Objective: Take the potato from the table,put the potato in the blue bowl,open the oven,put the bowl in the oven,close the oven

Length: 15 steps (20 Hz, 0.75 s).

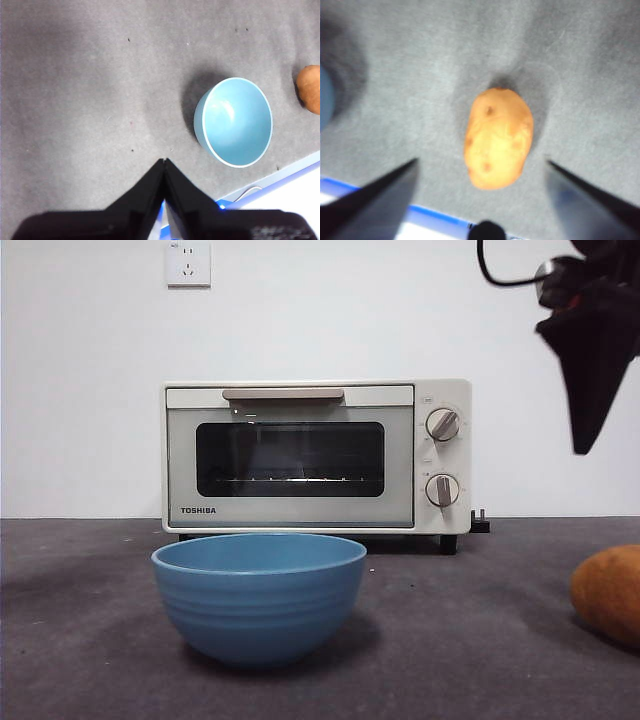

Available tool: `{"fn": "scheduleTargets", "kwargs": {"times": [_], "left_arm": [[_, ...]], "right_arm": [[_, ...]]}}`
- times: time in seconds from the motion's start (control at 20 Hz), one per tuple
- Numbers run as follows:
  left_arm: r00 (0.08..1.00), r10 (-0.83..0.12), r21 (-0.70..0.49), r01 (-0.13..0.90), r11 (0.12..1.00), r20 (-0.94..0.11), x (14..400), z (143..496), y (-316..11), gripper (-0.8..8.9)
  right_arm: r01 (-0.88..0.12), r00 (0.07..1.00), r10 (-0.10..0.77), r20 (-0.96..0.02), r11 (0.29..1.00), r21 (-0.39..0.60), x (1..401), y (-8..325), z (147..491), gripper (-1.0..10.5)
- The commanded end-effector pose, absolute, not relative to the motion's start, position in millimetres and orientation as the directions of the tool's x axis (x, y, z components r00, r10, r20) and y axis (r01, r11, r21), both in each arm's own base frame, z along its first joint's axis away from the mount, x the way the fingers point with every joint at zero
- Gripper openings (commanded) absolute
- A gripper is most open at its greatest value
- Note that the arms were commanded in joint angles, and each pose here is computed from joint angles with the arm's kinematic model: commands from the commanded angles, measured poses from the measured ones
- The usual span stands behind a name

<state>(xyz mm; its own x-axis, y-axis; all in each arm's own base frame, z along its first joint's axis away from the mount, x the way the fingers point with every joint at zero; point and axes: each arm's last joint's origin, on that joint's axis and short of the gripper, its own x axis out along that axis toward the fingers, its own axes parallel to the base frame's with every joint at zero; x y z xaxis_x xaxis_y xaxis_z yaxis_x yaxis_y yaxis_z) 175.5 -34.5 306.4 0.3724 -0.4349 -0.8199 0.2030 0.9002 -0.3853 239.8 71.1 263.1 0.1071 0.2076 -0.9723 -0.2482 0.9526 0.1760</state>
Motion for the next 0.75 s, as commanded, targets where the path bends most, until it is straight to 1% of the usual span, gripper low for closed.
{"fn": "scheduleTargets", "kwargs": {"times": [0.05,0.3,0.55,0.75], "left_arm": [[0.370,-0.441,-0.380,0.229,0.896,-0.817,176,307,-37,-0.04],[0.379,-0.444,-0.379,0.236,0.895,-0.812,177,307,-38,-0.04],[0.391,-0.445,-0.377,0.241,0.894,-0.806,178,308,-38,-0.04],[0.406,-0.448,-0.375,0.248,0.893,-0.797,180,309,-38,-0.04]], "right_arm": [[-0.244,0.097,0.178,-0.979,0.958,0.150,248,73,254,6.4],[-0.228,0.007,0.144,-0.990,0.964,0.139,260,76,229,6.4],[-0.212,-0.056,0.128,-0.990,0.968,0.137,267,78,204,6.3],[-0.207,-0.066,0.129,-0.989,0.968,0.140,268,78,189,6.3]]}}
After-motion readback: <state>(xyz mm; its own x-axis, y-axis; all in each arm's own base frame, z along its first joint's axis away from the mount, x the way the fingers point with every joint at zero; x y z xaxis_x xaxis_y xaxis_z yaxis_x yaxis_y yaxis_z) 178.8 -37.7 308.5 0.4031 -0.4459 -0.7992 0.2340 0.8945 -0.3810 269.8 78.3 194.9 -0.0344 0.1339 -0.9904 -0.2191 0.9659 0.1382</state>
